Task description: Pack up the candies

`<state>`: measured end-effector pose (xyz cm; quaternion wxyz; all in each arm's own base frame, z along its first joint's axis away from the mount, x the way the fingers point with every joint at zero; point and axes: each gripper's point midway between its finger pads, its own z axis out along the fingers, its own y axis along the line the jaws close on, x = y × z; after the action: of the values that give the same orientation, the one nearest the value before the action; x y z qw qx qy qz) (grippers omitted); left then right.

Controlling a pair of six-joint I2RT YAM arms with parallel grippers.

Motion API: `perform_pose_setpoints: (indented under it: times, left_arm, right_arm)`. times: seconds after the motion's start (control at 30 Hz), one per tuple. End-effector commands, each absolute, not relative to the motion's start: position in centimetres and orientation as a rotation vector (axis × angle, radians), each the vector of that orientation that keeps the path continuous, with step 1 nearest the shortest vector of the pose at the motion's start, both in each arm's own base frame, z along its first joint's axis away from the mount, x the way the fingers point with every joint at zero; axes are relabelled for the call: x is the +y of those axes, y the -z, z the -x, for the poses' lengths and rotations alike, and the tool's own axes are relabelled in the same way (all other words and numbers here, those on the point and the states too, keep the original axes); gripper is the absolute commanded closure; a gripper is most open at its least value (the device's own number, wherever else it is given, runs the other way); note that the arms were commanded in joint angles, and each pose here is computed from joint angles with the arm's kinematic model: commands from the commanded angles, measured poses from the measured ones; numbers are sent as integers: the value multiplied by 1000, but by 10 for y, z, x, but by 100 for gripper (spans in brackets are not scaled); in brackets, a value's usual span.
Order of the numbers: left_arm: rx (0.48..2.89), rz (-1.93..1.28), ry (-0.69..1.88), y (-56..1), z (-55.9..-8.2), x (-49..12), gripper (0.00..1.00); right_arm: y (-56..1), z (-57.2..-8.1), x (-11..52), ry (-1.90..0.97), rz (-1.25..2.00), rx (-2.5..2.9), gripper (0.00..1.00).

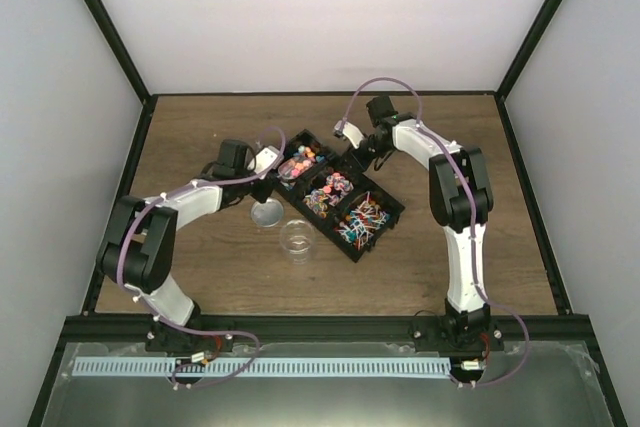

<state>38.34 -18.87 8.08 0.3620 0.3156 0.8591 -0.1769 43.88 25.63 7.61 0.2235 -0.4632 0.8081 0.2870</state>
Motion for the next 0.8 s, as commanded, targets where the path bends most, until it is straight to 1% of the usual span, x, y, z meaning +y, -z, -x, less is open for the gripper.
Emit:
perform_pose_setpoints:
  times: [0.0,0.23,0.4,0.53,0.77]
  left_arm:
    - [2134,-800,492,-99,-391,-191,96]
    - [2093,-799,487,-108,-387,-184,96]
    - [2053,-787,495,-123,-382,-183,96]
    - [2036,-767,497,-136,-381,-181,96]
    - [1973,-834,505,-174,-367,-177,96]
  right_arm:
    - [-75,-454,241,-712,1293,2224,69]
    - [-79,-455,234,-698,1318,2206,66]
    - [-84,-455,234,-692,1328,2188,59]
    - [-92,-457,234,-680,1328,2171,48]
    - [-114,-463,233,-671,1310,2138,17]
